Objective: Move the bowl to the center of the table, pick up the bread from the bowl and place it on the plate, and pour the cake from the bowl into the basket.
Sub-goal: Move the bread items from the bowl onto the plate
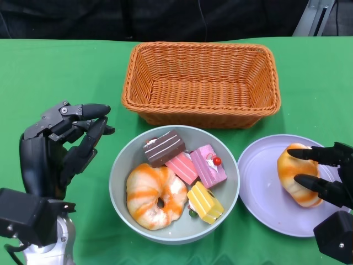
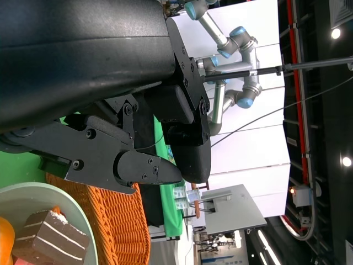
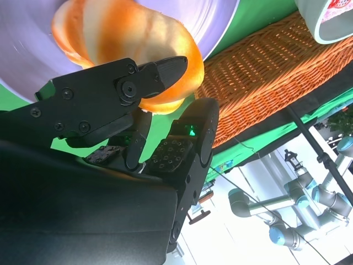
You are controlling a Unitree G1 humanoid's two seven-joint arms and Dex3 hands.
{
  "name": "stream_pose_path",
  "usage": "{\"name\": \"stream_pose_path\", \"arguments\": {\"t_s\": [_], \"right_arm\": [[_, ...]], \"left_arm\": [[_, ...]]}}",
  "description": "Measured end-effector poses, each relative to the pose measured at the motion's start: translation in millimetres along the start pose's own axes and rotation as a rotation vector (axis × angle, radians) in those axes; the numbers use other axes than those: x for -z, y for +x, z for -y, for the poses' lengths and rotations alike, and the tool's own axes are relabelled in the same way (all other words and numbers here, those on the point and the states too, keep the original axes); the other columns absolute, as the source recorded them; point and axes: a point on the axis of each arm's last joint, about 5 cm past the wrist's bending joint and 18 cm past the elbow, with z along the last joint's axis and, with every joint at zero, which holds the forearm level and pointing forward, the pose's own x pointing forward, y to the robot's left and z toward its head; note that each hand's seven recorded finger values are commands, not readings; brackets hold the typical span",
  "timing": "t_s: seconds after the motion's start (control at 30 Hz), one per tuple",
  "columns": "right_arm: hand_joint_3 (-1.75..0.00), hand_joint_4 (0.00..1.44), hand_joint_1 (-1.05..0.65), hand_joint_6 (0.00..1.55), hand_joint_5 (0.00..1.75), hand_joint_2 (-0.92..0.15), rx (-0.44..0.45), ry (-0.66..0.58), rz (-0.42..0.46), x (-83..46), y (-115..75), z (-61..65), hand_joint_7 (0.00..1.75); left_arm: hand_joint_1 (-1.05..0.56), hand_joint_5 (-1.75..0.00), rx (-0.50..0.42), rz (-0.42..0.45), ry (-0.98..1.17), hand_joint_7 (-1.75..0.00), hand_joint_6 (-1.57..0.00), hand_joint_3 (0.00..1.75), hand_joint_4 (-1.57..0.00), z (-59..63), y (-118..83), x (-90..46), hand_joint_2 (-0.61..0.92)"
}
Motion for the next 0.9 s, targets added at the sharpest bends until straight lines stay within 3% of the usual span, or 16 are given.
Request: {"name": "stream_pose_path", "arguments": {"t_s": [0.33,0.53,0.73,0.9], "right_arm": [[0.00,0.60,-0.29,0.73,0.39,-0.87,0.047,0.012,0.008,-2.0,-2.6,-0.6,0.00],[0.00,0.60,-0.29,0.72,0.41,-0.88,0.060,0.031,0.012,-2.4,-2.8,-0.6,0.00],[0.00,0.68,-0.31,0.76,0.48,-0.87,0.054,0.045,0.012,-2.3,-3.2,-0.4,0.02],[0.00,0.82,-0.33,0.74,0.52,-0.87,-0.006,0.069,-0.001,-2.2,-2.6,0.8,0.01]], "left_arm": [[-0.22,-1.20,-0.001,-0.001,0.000,-0.68,-0.98,0.23,-0.82,0.0,-0.5,0.6,0.92],[-0.22,-1.19,-0.001,-0.005,0.001,-0.68,-0.98,0.23,-0.82,-0.2,-1.3,1.6,0.92],[-0.22,-1.18,-0.002,-0.006,0.001,-0.68,-0.97,0.23,-0.82,-0.4,-1.5,1.8,0.92],[-0.22,-1.18,-0.002,-0.011,0.002,-0.67,-0.98,0.24,-0.82,-0.4,-1.9,2.8,0.92]]}}
